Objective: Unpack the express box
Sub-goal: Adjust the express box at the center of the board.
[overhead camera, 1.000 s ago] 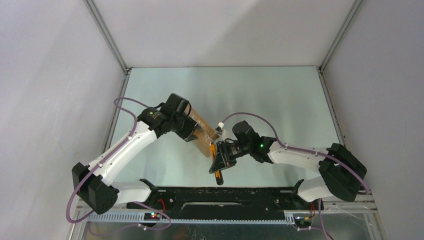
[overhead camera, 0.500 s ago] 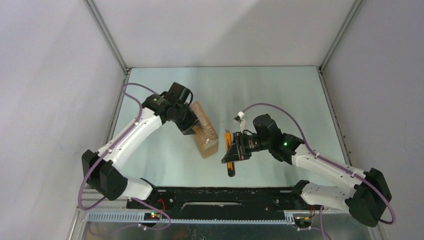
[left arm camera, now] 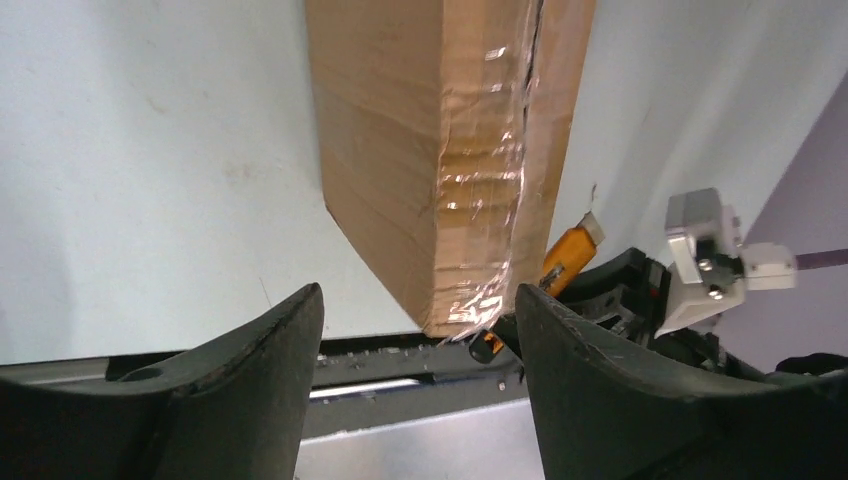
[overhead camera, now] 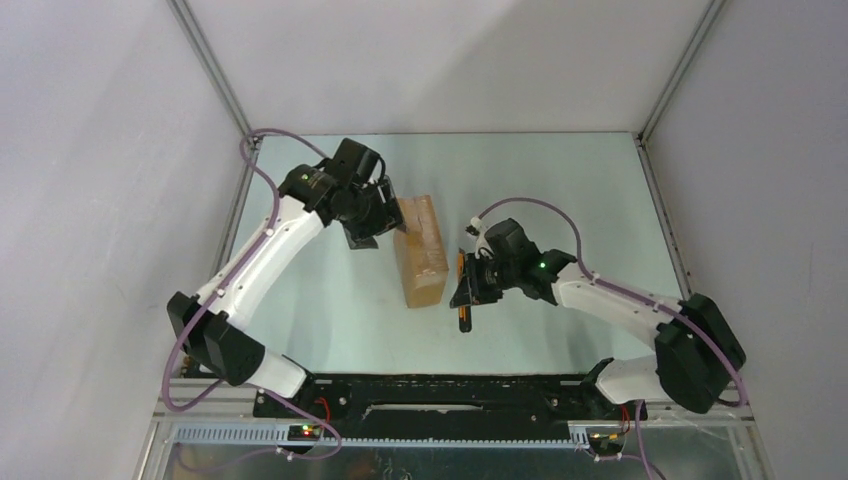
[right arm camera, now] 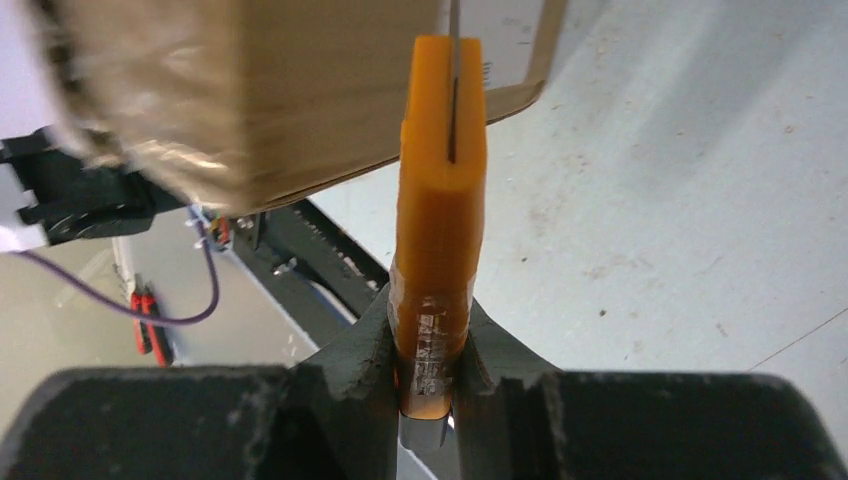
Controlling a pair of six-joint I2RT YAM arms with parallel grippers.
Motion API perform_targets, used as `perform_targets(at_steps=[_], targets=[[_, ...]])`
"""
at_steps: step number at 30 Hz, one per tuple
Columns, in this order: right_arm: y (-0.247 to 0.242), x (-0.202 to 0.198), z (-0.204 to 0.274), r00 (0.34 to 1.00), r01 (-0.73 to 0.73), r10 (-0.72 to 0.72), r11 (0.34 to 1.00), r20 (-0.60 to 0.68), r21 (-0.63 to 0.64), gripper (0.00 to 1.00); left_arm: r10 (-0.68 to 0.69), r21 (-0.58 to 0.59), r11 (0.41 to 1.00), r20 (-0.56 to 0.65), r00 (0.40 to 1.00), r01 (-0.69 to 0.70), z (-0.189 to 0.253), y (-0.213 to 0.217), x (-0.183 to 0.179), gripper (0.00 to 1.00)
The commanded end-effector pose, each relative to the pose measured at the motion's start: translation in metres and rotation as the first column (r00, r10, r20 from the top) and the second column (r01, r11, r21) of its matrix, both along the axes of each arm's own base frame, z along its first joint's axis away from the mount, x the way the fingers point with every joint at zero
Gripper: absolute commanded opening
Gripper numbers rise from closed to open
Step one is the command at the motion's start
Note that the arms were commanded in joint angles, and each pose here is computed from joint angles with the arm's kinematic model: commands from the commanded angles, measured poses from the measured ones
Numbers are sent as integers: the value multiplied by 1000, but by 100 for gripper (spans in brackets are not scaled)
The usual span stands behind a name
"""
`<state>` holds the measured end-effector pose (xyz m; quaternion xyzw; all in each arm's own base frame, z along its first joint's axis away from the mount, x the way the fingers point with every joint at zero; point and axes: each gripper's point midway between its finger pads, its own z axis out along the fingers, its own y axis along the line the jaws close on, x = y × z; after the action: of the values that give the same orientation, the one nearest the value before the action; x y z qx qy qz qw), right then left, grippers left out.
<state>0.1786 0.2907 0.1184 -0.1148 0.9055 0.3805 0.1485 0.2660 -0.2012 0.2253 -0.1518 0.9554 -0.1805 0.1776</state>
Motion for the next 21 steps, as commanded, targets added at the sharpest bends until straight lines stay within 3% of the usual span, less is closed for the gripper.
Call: perform_targets(at_steps=[1, 3, 6, 10, 18, 21], targets=[[11, 28, -3, 996, 16, -15, 1000, 85, -10, 0, 72, 85, 993, 93, 993, -80, 19, 28, 17, 73], [12, 30, -11, 997, 20, -18, 1000, 76, -23, 0, 180, 118, 975, 75, 981, -188, 7, 52, 20, 72], [13, 32, -15, 997, 23, -21, 999, 75, -30, 0, 319, 61, 945, 29, 947, -320, -17, 71, 35, 67], [18, 29, -14, 997, 15, -13, 1000, 70, -20, 0, 374, 82, 924, 7, 928, -373, -27, 77, 49, 63], [28, 13, -19, 998, -29, 30, 999, 56, -30, 0, 370, 58, 927, 26, 929, -371, -24, 73, 55, 80], [33, 6, -21, 998, -40, 42, 999, 53, -36, 0, 403, 88, 912, -1, 915, -401, -33, 77, 58, 80]])
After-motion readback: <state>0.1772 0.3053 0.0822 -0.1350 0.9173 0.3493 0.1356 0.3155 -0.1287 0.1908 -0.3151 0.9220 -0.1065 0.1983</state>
